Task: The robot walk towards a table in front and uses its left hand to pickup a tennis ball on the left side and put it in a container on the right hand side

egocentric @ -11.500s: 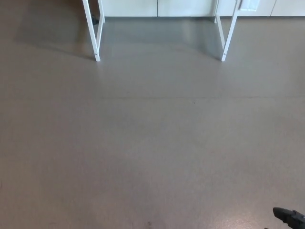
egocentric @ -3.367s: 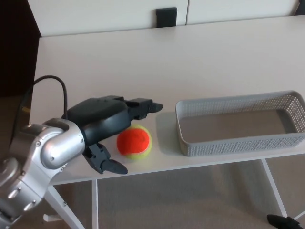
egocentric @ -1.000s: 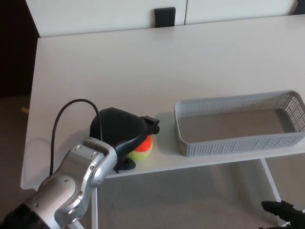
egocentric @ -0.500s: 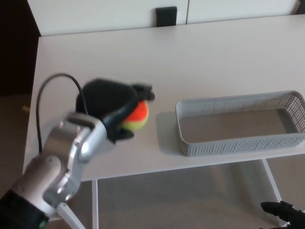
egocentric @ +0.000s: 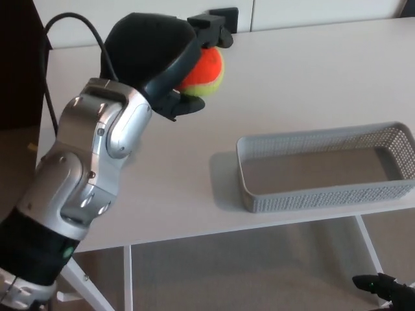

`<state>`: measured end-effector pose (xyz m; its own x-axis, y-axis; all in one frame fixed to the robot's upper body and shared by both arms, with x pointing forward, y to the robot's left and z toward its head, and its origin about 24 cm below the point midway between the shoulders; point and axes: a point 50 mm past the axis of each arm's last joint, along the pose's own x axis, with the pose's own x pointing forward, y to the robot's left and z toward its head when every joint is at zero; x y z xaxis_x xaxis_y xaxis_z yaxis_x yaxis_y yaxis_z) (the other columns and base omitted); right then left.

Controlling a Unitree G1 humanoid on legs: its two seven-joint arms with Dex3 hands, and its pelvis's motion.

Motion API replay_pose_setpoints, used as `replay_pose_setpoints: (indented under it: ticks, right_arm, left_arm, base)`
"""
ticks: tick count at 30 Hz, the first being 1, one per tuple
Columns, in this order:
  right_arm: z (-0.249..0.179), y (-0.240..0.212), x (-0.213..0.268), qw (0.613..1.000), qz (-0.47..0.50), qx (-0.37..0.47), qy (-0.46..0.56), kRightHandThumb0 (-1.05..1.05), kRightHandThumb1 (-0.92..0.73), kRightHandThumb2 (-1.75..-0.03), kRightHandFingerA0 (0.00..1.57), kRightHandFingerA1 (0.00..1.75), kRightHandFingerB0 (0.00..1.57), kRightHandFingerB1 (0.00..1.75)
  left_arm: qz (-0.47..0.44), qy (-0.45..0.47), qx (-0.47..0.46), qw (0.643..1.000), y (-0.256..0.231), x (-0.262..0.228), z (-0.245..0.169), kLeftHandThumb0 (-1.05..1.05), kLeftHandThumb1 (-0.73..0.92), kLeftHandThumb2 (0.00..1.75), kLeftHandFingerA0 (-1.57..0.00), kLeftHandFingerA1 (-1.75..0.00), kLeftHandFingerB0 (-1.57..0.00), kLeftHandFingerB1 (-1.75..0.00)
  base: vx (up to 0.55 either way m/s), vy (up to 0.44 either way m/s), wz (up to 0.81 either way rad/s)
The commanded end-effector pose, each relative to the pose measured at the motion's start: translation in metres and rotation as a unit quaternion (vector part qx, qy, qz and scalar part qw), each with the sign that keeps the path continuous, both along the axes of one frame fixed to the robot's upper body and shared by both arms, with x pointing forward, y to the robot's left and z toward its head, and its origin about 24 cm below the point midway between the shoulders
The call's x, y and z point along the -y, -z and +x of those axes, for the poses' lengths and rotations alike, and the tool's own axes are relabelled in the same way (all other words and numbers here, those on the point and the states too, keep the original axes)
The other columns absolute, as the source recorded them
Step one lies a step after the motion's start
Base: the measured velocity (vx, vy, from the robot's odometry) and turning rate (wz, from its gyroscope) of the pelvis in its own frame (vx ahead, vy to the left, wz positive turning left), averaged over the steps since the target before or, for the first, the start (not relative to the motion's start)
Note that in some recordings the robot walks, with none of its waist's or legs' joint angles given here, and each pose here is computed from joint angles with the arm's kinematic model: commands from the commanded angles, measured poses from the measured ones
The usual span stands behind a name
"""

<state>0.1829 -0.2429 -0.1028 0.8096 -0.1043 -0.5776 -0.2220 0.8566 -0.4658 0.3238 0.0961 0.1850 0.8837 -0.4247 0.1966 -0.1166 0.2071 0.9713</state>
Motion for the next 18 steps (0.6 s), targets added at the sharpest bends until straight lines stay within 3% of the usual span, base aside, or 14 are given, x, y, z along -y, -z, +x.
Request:
replay_pose_setpoints:
  ticks: [1, 2, 3, 13, 14, 15, 16, 18]
  right_arm:
    - [0.0, 0.0, 0.005, 1.0, -0.016, -0.012, -0.005, -0.3, -0.67, -0.6, 0.5, 0.51, 0.42, 0.43]
    - [0.0, 0.0, 0.005, 1.0, -0.016, -0.013, -0.006, -0.3, -0.67, -0.6, 0.5, 0.51, 0.42, 0.43]
    - [0.0, 0.001, 0.003, 1.0, -0.016, -0.011, -0.021, -0.29, -0.66, -0.59, 0.53, 0.55, 0.45, 0.47]
    - [-0.01, 0.004, 0.003, 1.0, -0.014, -0.017, -0.022, -0.29, -0.65, -0.59, 0.56, 0.6, 0.46, 0.46]
    - [-0.008, 0.003, 0.003, 1.0, -0.014, -0.016, -0.023, -0.29, -0.66, -0.59, 0.56, 0.57, 0.44, 0.44]
    - [-0.008, 0.003, 0.003, 1.0, -0.014, -0.016, -0.023, -0.29, -0.66, -0.59, 0.56, 0.57, 0.44, 0.44]
    - [-0.008, 0.003, 0.003, 0.999, -0.016, -0.016, -0.027, -0.29, -0.66, -0.59, 0.53, 0.54, 0.44, 0.45]
    - [-0.009, 0.003, 0.003, 0.999, -0.02, -0.014, -0.032, -0.29, -0.66, -0.59, 0.52, 0.54, 0.45, 0.46]
  left_arm:
    - [0.005, 0.054, 0.016, 0.998, -0.02, 0.042, -0.003, -0.31, 0.72, 0.65, -0.83, -1.51, -0.83, -0.55]
    - [0.007, 0.059, 0.017, 0.998, -0.021, 0.047, -0.003, -0.31, 0.72, 0.65, -0.83, -1.51, -0.83, -0.55]
    - [0.02, 0.076, 0.002, 0.997, -0.015, 0.062, -0.007, -0.3, 0.73, 0.61, -0.87, -1.36, -0.79, -0.51]
    - [0.004, 0.102, -0.042, 0.994, 0.0, 0.098, -0.015, -0.24, 0.69, 0.6, -0.89, -1.47, -0.8, -0.55]
    - [0.011, 0.103, -0.054, 0.993, 0.003, 0.107, -0.014, -0.26, 0.7, 0.65, -0.81, -1.54, -0.75, -0.73]
    - [0.015, 0.103, -0.059, 0.993, 0.004, 0.111, -0.013, -0.26, 0.7, 0.65, -0.81, -1.54, -0.75, -0.73]
    - [0.017, 0.106, -0.068, 0.992, 0.005, 0.113, -0.014, -0.28, 0.71, 0.65, -0.82, -1.51, -0.72, -0.59]
    - [0.02, 0.105, -0.074, 0.992, 0.007, 0.116, -0.015, -0.25, 0.7, 0.64, -0.82, -1.49, -0.73, -0.61]
  base:
    - [0.0, 0.0, 0.0]
    - [0.0, 0.0, 0.09]
    - [0.0, 0.0, 0.19]
    - [0.0, 0.0, 0.0]
    - [0.0, 0.0, 0.0]
    - [0.0, 0.0, 0.0]
    - [0.0, 0.0, 0.0]
    - [0.0, 0.0, 0.0]
